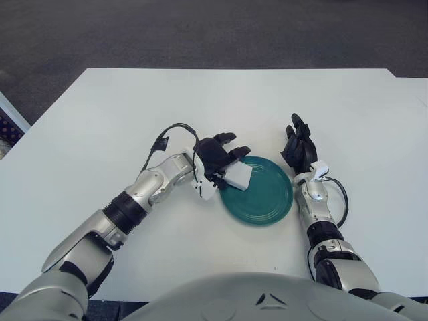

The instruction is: Put the charger into the plate.

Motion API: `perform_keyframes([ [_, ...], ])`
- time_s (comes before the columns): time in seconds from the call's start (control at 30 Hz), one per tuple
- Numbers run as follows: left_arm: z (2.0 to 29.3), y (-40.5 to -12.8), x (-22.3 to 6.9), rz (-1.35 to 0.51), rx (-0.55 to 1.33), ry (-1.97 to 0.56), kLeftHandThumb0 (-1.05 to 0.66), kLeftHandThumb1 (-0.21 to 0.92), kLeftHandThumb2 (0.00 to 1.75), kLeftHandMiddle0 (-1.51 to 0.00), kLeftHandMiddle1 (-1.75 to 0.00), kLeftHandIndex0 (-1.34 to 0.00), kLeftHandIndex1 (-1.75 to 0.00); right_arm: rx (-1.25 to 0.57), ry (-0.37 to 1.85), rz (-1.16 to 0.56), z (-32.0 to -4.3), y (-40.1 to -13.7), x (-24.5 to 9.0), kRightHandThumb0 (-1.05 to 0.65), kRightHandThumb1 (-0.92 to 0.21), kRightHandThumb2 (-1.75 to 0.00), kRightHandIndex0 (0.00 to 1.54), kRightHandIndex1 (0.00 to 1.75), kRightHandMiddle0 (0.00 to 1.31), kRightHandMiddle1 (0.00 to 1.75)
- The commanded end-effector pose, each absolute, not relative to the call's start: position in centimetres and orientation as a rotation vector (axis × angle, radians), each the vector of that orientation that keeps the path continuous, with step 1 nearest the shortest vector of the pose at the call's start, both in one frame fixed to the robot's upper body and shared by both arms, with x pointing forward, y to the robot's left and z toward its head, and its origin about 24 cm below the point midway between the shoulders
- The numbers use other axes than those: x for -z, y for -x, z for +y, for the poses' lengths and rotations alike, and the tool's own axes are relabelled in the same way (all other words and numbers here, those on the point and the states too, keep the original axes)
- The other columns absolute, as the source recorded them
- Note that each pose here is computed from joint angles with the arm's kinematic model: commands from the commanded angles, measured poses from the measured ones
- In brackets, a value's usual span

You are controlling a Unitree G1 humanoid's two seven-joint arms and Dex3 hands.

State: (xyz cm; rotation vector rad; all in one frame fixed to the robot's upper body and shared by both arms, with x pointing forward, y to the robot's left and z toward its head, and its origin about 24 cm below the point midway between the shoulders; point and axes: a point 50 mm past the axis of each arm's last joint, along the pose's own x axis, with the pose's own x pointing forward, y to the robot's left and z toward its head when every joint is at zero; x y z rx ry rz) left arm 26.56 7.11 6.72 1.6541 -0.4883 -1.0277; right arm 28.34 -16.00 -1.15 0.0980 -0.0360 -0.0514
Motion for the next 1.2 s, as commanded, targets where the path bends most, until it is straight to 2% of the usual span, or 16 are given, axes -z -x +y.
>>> perform_keyframes([
  [0.0,8.0,-27.0,-7.7,-0.477,1.039,-1.647,-1.05,0.92,0.87,-0.02,0.0,-0.01,-0.02,0.093,-0.123,0.22,-16.2,-25.1,6.0,-0.74,-0.92,-0.97,0.12,0.01,0.0,0.31],
  [0.47,8.9,-27.8,-9.0,-0.492,0.999,-1.496,-1.05,0.92,0.85,-0.05,-0.01,-0.04,-0.04,0.097,-0.124,0.227,-16.2,-25.9,5.9,-0.74,-0.92,-0.96,0.13,0.01,0.0,0.32],
  [0.7,9.3,-28.1,-9.1,-0.515,0.947,-1.373,-1.05,0.92,0.82,-0.02,0.0,-0.01,-0.03,0.085,-0.116,0.231,-16.2,-26.2,5.9,-0.74,-0.92,-0.96,0.13,0.0,0.0,0.33],
  [0.87,10.0,-28.3,-9.7,-0.564,0.872,-1.243,-1.05,0.92,0.77,0.0,0.0,0.0,0.0,0.077,-0.11,0.24,-16.0,-26.4,5.9,-0.73,-0.92,-0.96,0.14,0.01,0.0,0.35],
  [1.0,10.4,-28.4,-11.2,-0.615,0.812,-1.109,-1.05,0.92,0.72,0.0,0.0,0.0,0.0,0.073,-0.116,0.256,-15.7,-26.4,6.1,-0.72,-0.92,-0.96,0.14,0.01,0.0,0.37],
  [1.17,10.5,-28.5,-11.3,-0.622,0.778,-0.983,-1.05,0.92,0.67,0.0,0.0,0.0,0.0,0.07,-0.117,0.267,-15.5,-26.5,6.2,-0.72,-0.92,-0.96,0.14,0.0,0.0,0.37],
])
